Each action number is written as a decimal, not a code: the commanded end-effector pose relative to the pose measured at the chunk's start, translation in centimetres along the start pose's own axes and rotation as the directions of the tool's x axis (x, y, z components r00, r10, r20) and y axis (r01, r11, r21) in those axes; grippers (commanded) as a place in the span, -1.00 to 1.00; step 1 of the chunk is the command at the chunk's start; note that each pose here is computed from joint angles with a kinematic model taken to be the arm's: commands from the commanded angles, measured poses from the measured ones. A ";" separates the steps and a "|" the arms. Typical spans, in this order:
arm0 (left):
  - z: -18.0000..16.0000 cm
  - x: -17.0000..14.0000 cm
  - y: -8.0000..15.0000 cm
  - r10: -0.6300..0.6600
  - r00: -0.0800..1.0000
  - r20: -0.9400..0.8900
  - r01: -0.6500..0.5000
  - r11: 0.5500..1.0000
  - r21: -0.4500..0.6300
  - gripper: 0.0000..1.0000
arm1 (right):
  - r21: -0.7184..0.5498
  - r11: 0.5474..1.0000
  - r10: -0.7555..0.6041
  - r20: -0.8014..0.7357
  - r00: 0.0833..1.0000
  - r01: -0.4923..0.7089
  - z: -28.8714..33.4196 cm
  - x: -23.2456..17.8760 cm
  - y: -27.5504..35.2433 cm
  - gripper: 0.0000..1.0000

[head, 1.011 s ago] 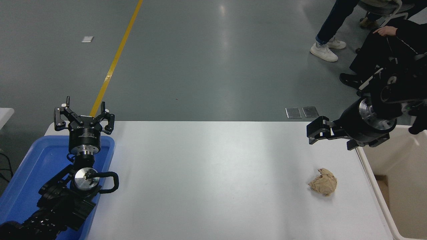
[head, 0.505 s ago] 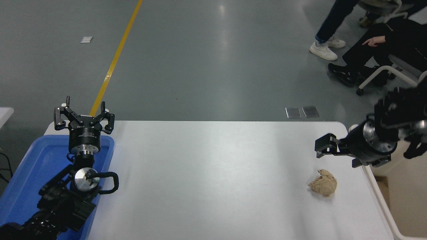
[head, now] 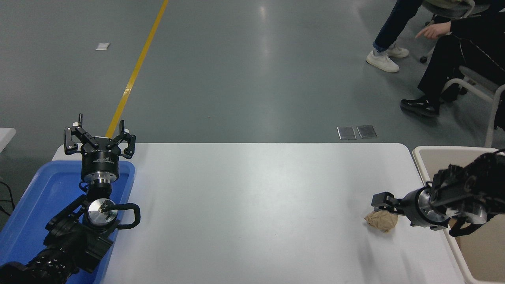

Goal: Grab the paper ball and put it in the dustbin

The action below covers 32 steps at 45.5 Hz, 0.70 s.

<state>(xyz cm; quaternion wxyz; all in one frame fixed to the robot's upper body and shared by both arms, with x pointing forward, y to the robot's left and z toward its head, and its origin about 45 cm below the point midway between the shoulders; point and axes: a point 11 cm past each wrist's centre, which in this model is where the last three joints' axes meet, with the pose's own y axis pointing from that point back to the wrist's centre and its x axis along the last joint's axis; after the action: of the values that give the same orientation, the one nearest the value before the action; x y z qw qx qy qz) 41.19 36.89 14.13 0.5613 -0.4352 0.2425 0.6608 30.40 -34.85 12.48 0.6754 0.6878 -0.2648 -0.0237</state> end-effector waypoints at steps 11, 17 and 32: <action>0.0 0.0 0.0 0.000 1.000 0.000 0.000 1.000 0.000 0.98 | 0.008 0.997 0.071 0.050 0.996 -0.072 0.5 -1.7 -4.6 1.00; 0.0 0.0 0.0 0.000 1.000 0.000 0.000 1.000 0.000 0.98 | -0.004 0.995 0.104 0.045 0.994 -0.104 1.1 -1.1 -5.4 1.00; 0.0 0.0 0.0 0.000 1.000 0.000 0.000 1.000 0.000 0.98 | 0.010 0.992 0.127 0.047 0.991 -0.127 0.3 -1.2 -6.4 0.97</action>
<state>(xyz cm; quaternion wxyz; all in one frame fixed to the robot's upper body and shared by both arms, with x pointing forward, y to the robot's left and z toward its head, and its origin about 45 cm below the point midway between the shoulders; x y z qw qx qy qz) 41.18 36.90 14.12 0.5611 -0.4350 0.2425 0.6611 31.15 -35.63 7.10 0.6702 0.6714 -0.3163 -0.0001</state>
